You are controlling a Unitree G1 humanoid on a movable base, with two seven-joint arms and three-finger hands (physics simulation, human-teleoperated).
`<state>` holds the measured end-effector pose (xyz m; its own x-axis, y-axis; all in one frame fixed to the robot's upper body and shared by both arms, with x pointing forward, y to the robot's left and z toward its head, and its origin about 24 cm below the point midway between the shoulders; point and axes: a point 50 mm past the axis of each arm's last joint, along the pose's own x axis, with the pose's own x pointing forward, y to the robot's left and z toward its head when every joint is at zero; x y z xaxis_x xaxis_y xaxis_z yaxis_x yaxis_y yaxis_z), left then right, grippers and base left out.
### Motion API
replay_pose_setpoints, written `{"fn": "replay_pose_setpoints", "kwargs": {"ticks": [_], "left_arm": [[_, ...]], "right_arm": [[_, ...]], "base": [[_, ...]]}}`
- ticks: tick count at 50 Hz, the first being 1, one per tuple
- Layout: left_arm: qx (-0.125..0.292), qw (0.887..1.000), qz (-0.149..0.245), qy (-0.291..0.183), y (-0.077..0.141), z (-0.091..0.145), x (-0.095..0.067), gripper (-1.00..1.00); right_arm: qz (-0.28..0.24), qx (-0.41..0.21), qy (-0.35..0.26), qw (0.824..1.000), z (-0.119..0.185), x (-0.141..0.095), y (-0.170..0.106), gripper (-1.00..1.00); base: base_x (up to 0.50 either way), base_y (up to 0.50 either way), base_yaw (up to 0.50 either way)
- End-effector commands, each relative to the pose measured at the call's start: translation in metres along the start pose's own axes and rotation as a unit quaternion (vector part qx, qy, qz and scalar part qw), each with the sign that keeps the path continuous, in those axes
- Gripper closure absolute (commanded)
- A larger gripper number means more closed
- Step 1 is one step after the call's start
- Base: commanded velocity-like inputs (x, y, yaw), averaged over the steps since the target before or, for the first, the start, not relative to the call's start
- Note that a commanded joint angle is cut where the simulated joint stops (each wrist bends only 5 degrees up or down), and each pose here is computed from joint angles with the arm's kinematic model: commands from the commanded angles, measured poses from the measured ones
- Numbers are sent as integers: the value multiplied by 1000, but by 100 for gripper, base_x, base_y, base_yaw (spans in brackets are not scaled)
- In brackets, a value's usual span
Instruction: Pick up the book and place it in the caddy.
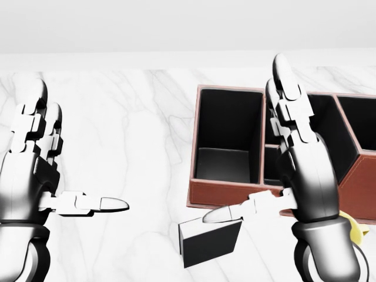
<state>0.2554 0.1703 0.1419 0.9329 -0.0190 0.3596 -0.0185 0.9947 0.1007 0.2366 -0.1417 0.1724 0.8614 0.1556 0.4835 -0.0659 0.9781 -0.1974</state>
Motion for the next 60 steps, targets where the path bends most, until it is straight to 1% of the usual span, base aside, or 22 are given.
{"fn": "replay_pose_setpoints", "kwargs": {"ticks": [1,3,6,7,10,16,17,18,19,20,21,26,28,29,33,39,40,43,44,47,56,60], "left_arm": [[1,1000,-2,-1,-1,0,1,-100],[2,1000,-2,-4,-1,2,2,-100],[2,1000,-2,-4,-1,1,2,-100],[0,1000,-3,3,-2,-2,3,-100],[0,1000,-5,5,-3,-3,3,-100],[-3,1000,-5,13,-3,-6,2,-100],[-3,1000,-5,13,-3,-6,2,-100],[-2,1000,-6,13,-3,-7,1,-100],[-2,1000,-6,13,-3,-7,1,-100],[-3,1000,-6,15,-3,-8,1,-100],[-3,1000,-6,16,-3,-8,1,-100],[-4,1000,-6,20,-4,-10,0,-100],[-4,1000,-7,21,-4,-10,0,-100],[-4,1000,-7,21,-4,-10,0,-100],[-4,1000,-7,22,-5,-10,-1,-100],[-4,1000,-7,23,-5,-11,-1,-100],[-4,1000,-7,24,-5,-11,-1,-100],[-4,1000,-7,25,-4,-11,-1,-100],[-4,1000,-6,23,-4,-11,-1,-100],[-4,1000,-6,23,-4,-11,-2,-100],[-3,1000,-5,27,-3,-13,-2,-100],[-4,999,-2,35,-2,-16,-2,-100]], "right_arm": [[78,-119,65,988,-21,-8,10,-100],[91,-137,64,984,-21,-9,10,-100],[100,-144,56,983,-20,-11,10,-100],[113,-164,50,979,-23,-13,10,-100],[130,-193,36,972,-24,-15,12,-100],[160,-227,102,955,-49,-30,17,-100],[160,-227,105,955,-50,-30,17,-100],[166,-250,123,946,-58,-34,18,-100],[166,-250,126,946,-58,-35,17,-100],[176,-267,141,937,-65,-39,19,-100],[183,-272,150,933,-69,-41,20,-100],[191,-320,171,912,-81,-40,21,-100],[190,-346,171,903,-84,-38,22,-100],[188,-349,171,902,-85,-37,22,-100],[186,-404,171,879,-91,-32,21,-100],[196,-448,161,858,-94,-28,27,-100],[199,-463,154,850,-94,-27,29,-100],[206,-470,157,844,-96,-29,32,-100],[213,-480,158,836,-99,-31,34,-100],[218,-491,159,828,-102,-35,37,-100],[231,-507,151,816,-111,-36,50,-100],[230,-532,136,803,-113,-37,54,-100]], "base": [[0,0,0],[0,0,0],[0,0,0],[0,0,0],[0,0,0],[0,0,0],[0,0,0],[0,0,0],[0,0,0],[0,0,0],[0,0,0],[0,0,0],[0,0,0],[0,0,0],[0,0,0],[0,0,0],[0,0,0],[0,0,0],[0,0,0],[0,0,0],[0,0,0],[0,0,0]]}}
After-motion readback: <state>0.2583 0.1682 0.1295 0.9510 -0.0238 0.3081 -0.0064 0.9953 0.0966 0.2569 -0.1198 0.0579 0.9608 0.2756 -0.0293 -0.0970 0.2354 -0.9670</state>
